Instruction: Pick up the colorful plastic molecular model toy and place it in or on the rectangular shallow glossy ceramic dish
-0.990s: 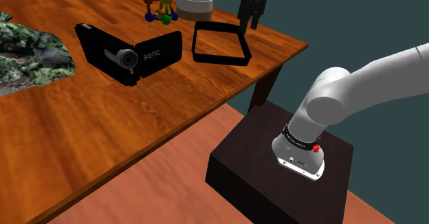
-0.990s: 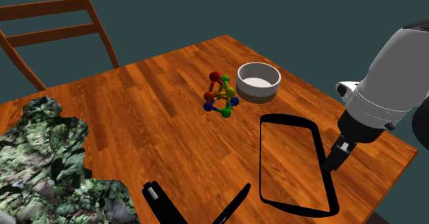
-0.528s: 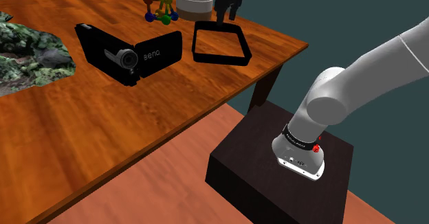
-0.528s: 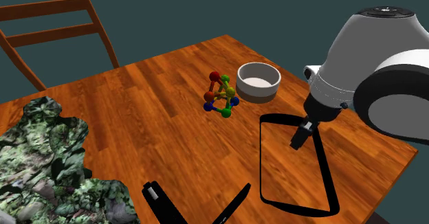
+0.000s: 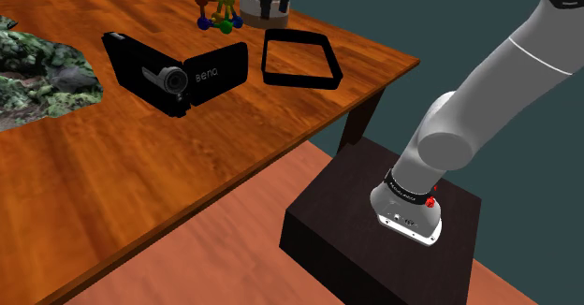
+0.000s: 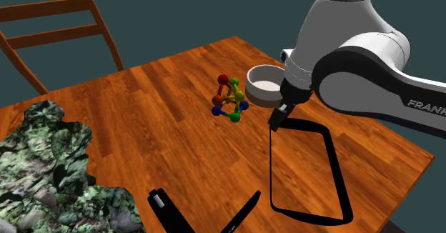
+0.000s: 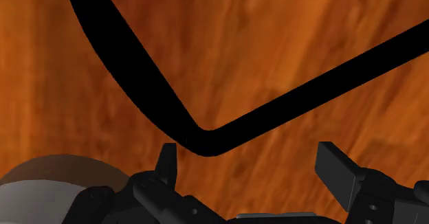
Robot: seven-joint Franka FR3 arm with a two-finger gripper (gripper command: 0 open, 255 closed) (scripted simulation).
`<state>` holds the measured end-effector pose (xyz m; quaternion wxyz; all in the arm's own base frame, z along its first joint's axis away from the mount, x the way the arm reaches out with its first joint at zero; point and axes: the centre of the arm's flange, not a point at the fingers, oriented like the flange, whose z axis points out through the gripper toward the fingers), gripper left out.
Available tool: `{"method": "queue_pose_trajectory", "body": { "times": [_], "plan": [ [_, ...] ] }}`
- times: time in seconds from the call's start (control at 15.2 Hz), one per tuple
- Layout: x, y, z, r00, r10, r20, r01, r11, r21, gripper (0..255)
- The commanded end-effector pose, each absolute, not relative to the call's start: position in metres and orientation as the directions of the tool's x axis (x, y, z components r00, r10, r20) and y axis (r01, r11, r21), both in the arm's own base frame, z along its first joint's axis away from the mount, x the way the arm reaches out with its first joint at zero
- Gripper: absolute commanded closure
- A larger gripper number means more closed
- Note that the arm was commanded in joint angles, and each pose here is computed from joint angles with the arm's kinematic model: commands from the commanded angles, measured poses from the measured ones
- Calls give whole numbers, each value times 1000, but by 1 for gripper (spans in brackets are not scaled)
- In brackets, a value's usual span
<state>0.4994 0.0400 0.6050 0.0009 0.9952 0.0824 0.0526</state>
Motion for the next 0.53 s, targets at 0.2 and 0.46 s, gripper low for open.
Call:
{"method": "queue_pose_trajectory", "body": {
  "times": [0.2, 0.46],
  "plan": [
    [558, 54, 618, 969, 198, 151, 195, -980, 37, 0],
    [602, 66, 629, 956, 225, 186, 218, -974, 58, 0]
  ]
}}
